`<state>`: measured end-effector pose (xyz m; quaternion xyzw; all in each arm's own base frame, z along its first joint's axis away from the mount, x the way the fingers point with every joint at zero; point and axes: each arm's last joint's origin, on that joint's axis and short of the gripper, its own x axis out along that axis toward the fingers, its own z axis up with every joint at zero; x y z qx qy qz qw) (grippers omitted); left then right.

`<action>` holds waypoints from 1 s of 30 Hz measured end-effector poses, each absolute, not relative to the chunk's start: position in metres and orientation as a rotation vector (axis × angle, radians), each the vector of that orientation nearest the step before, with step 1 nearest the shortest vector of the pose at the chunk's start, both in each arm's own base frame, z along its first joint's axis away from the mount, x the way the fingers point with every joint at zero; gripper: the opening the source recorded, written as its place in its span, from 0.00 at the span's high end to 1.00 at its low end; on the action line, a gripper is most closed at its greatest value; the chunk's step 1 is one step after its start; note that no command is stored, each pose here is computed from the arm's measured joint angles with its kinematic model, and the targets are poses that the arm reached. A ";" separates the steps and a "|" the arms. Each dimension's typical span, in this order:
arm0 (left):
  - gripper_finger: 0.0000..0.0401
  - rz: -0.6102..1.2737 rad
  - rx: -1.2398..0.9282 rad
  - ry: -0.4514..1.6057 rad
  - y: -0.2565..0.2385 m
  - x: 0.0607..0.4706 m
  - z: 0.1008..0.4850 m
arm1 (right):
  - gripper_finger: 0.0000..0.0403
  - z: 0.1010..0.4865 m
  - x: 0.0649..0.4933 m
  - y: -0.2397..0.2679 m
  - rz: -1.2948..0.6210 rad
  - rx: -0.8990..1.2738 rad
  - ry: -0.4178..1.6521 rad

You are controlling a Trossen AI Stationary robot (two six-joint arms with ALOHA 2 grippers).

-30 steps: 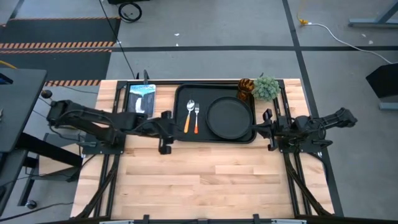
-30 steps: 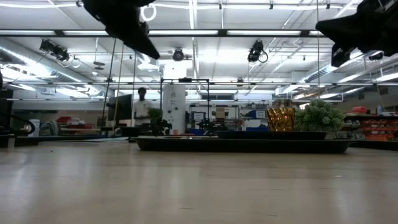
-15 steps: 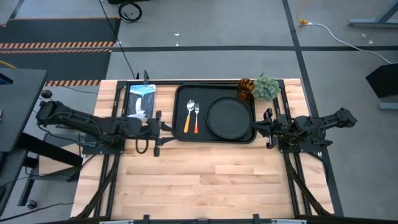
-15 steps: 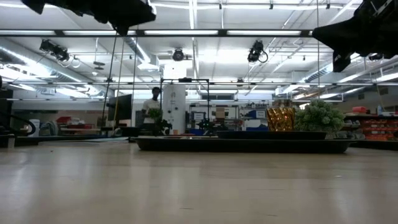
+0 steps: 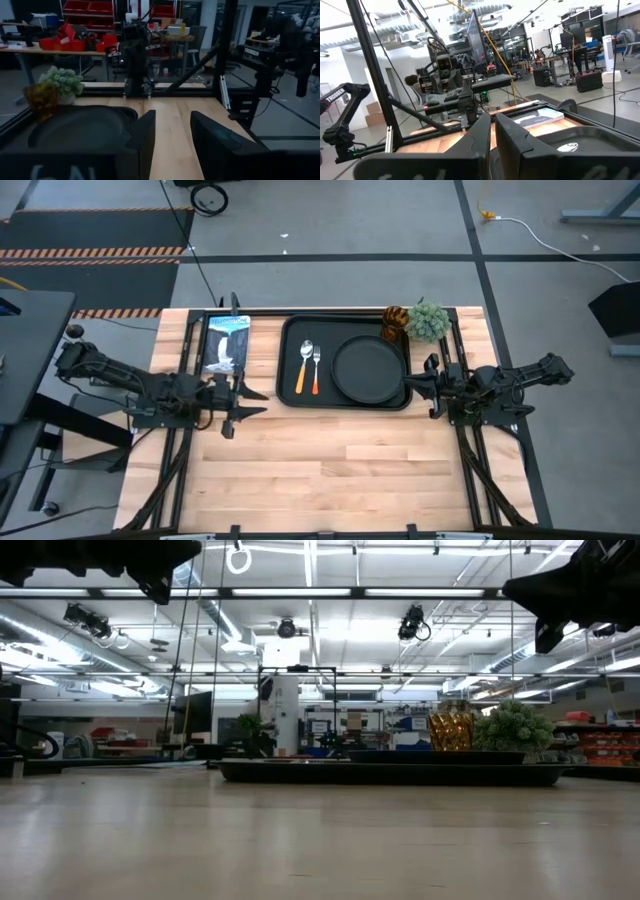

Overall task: Pick and place plate/cup/fork/spoon on tray
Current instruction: Return to Home Position

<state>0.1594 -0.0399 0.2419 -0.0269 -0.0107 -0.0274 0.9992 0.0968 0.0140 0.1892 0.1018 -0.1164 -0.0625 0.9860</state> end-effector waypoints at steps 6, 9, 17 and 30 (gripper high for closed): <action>0.67 -0.055 -0.128 -0.012 -0.040 0.158 0.240 | 0.92 0.189 0.097 0.014 -0.126 0.204 -0.233; 0.67 -0.055 -0.155 -0.012 -0.040 0.158 0.240 | 0.92 0.189 0.097 0.014 -0.126 0.204 -0.233; 0.67 -0.043 -0.181 0.016 -0.033 0.147 0.219 | 0.92 0.189 0.097 0.014 -0.125 0.204 -0.233; 0.67 -0.226 -0.070 -0.018 -0.021 0.102 0.177 | 0.92 0.190 0.096 0.014 -0.122 0.208 -0.247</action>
